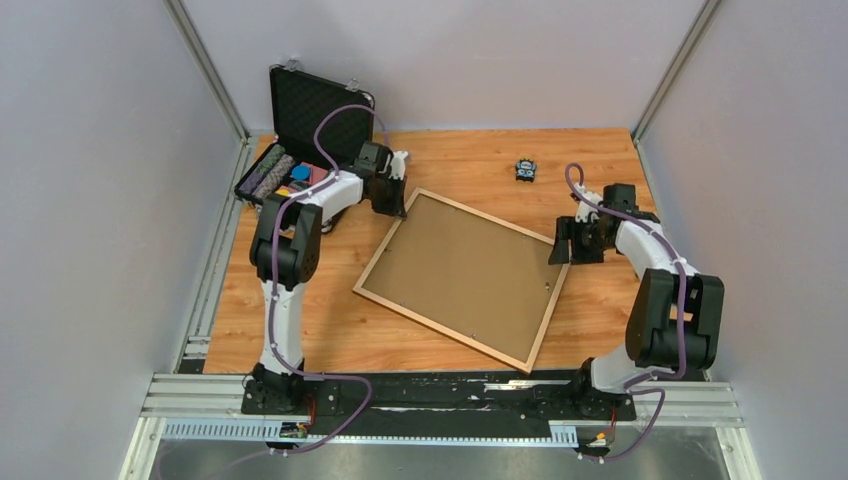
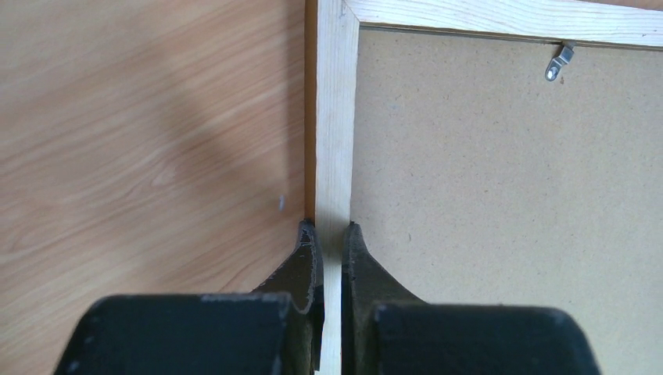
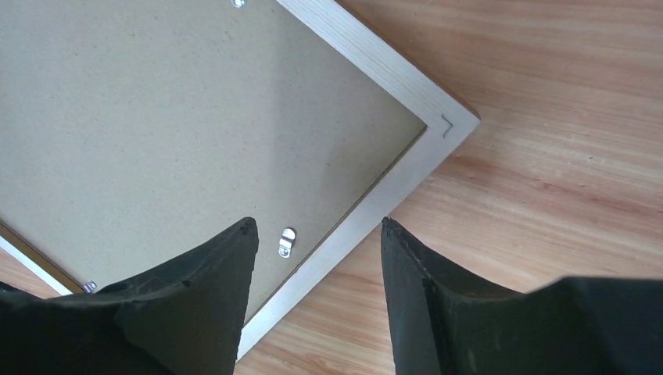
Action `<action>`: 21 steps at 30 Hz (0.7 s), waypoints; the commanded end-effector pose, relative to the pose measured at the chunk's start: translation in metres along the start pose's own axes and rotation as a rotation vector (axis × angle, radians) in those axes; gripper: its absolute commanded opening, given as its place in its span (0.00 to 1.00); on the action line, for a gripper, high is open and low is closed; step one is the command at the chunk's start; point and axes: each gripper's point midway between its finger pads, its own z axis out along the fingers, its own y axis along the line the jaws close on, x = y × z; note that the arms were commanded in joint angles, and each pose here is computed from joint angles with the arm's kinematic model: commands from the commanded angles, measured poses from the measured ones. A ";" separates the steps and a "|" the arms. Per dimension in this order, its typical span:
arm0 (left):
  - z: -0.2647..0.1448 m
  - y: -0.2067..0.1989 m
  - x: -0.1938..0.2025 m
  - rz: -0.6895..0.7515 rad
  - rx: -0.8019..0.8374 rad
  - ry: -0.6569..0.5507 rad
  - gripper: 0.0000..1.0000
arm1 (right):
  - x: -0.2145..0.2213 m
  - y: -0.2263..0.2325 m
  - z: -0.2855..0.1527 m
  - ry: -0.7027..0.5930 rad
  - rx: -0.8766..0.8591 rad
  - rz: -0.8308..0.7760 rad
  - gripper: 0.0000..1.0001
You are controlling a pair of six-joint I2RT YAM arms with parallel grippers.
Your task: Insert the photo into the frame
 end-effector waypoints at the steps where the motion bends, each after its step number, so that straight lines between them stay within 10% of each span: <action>1: -0.017 0.026 0.030 -0.143 -0.051 0.046 0.00 | -0.003 0.001 0.006 -0.009 -0.013 0.029 0.58; 21: -0.027 0.025 0.107 -0.305 0.005 0.146 0.00 | -0.020 0.014 0.044 0.070 -0.192 0.162 0.58</action>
